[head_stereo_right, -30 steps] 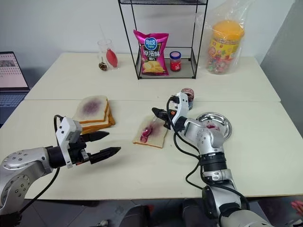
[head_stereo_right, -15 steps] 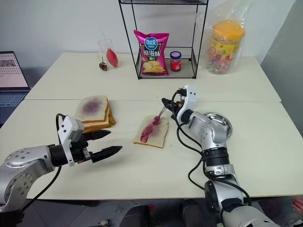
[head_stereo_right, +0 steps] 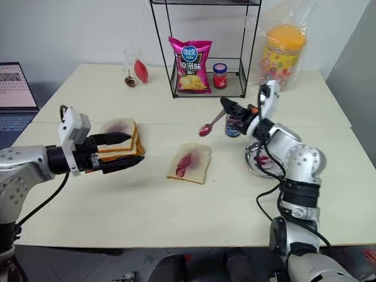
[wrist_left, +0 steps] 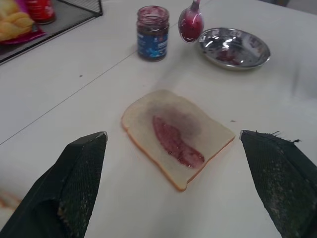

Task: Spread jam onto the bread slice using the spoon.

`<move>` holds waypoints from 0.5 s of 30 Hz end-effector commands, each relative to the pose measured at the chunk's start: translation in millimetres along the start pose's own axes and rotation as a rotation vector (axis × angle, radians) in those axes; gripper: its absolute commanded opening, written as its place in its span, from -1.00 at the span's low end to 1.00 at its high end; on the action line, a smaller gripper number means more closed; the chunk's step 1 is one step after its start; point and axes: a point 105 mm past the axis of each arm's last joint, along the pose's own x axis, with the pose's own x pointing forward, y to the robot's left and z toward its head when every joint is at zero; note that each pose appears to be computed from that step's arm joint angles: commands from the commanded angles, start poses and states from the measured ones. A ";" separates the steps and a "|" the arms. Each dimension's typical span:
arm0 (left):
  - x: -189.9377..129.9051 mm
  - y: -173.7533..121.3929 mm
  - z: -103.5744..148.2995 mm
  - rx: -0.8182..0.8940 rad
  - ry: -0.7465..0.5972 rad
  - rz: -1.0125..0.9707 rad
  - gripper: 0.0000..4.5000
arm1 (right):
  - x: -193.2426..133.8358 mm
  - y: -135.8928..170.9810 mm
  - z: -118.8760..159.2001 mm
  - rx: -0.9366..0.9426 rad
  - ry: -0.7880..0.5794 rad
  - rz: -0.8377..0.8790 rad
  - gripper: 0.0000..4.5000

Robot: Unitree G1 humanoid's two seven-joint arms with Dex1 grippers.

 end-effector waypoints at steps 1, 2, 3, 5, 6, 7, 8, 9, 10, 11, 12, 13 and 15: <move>27.2 -9.6 22.8 0.098 -0.029 -0.135 1.00 | -39.3 -14.1 40.4 -0.085 -0.138 -0.125 -0.99; 33.8 -13.1 23.5 0.113 -0.024 -0.170 1.00 | -46.3 -19.6 44.1 -0.093 -0.152 -0.159 -0.99; 44.3 -17.4 22.1 0.134 -0.013 -0.211 1.00 | -56.9 -29.9 46.0 -0.100 -0.167 -0.212 -0.99; 59.9 -23.4 18.5 0.171 0.006 -0.266 1.00 | -72.2 -44.9 46.9 -0.109 -0.185 -0.291 -0.99; 67.2 -26.8 15.9 0.195 0.017 -0.292 1.00 | -79.2 -51.9 47.1 -0.105 -0.198 -0.328 -0.99; 71.2 -28.4 14.2 0.210 0.024 -0.307 1.00 | -83.0 -55.5 47.1 -0.100 -0.207 -0.348 -0.99; 80.2 -32.0 13.0 0.232 0.023 -0.330 1.00 | -92.8 -66.2 45.7 -0.090 -0.223 -0.398 -0.99; 91.6 -35.7 13.4 0.257 0.017 -0.347 1.00 | -104.3 -78.6 42.2 -0.069 -0.239 -0.450 -0.99; 99.8 -38.6 13.9 0.275 0.012 -0.360 1.00 | -112.6 -86.9 39.5 -0.055 -0.249 -0.485 -0.99; 106.6 -41.6 16.8 0.276 -0.005 -0.376 1.00 | -119.0 -94.4 35.3 -0.036 -0.257 -0.511 -0.99; 109.8 -43.0 18.8 0.273 -0.017 -0.386 1.00 | -121.6 -97.8 32.8 -0.025 -0.261 -0.520 -0.99; 112.7 -44.7 19.6 0.278 -0.022 -0.400 1.00 | -124.0 -102.4 29.3 -0.001 -0.267 -0.529 -0.99; 118.2 -48.0 19.4 0.294 -0.024 -0.426 1.00 | -127.4 -110.4 22.5 0.044 -0.275 -0.538 -0.99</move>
